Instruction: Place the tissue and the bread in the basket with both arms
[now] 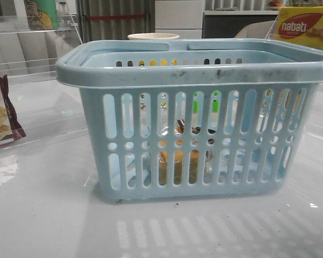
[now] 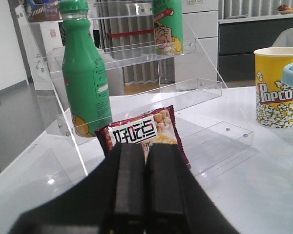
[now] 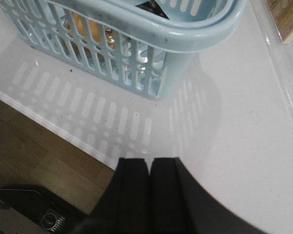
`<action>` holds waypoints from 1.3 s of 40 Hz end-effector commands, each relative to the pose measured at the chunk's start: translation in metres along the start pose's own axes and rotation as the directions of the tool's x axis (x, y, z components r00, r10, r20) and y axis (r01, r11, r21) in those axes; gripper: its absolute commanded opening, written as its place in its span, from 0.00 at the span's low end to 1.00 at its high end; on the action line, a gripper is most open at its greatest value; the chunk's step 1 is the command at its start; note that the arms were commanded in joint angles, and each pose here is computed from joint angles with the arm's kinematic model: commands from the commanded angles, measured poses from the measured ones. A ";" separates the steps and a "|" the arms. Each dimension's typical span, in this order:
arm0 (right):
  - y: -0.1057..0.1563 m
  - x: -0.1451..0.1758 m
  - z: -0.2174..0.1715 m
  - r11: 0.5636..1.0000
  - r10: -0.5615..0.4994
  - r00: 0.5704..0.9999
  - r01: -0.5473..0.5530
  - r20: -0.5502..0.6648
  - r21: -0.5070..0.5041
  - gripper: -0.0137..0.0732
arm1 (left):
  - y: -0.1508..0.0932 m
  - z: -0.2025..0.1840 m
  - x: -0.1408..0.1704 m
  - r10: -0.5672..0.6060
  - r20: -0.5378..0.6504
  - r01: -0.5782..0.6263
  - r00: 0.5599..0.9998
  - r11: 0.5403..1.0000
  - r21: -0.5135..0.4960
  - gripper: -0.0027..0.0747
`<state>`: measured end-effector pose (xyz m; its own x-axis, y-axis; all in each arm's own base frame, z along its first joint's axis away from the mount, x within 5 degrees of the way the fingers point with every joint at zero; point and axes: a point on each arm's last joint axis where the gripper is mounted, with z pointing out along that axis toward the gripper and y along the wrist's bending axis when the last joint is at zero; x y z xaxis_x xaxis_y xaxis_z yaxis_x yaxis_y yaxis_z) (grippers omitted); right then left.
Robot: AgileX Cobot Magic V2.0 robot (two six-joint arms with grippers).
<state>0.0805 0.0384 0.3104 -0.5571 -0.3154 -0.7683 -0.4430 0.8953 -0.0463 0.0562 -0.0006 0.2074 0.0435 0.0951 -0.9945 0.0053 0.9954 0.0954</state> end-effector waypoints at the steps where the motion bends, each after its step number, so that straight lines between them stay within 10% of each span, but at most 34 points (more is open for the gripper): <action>1: 0.000 -0.012 -0.006 1.000 -0.002 0.996 0.002 0.084 -0.004 0.22 | 0.001 -0.002 -0.009 -0.013 0.106 0.014 0.994 1.000 -0.006 0.15; 16: -0.016 0.015 -0.016 0.981 -0.016 0.962 -0.037 0.271 0.190 0.22 | 0.001 -0.002 -0.009 -0.013 0.106 0.014 0.994 1.000 -0.006 0.15; 36: -0.019 0.097 0.026 0.886 -0.029 0.745 -0.289 0.666 0.363 0.22 | 0.001 -0.002 -0.009 -0.013 0.106 0.014 0.994 1.000 -0.006 0.15; 52: -0.020 0.110 0.039 0.884 -0.023 0.752 -0.293 0.659 0.365 0.22 | 0.001 -0.002 -0.009 -0.013 0.104 0.014 0.994 1.000 -0.006 0.15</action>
<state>0.0567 -0.0013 0.1920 -0.0618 -0.0415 -0.9972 0.0181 0.9989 -0.0427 0.0562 -0.0006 0.2074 0.0435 0.0951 -0.9945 0.0053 0.9954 0.0954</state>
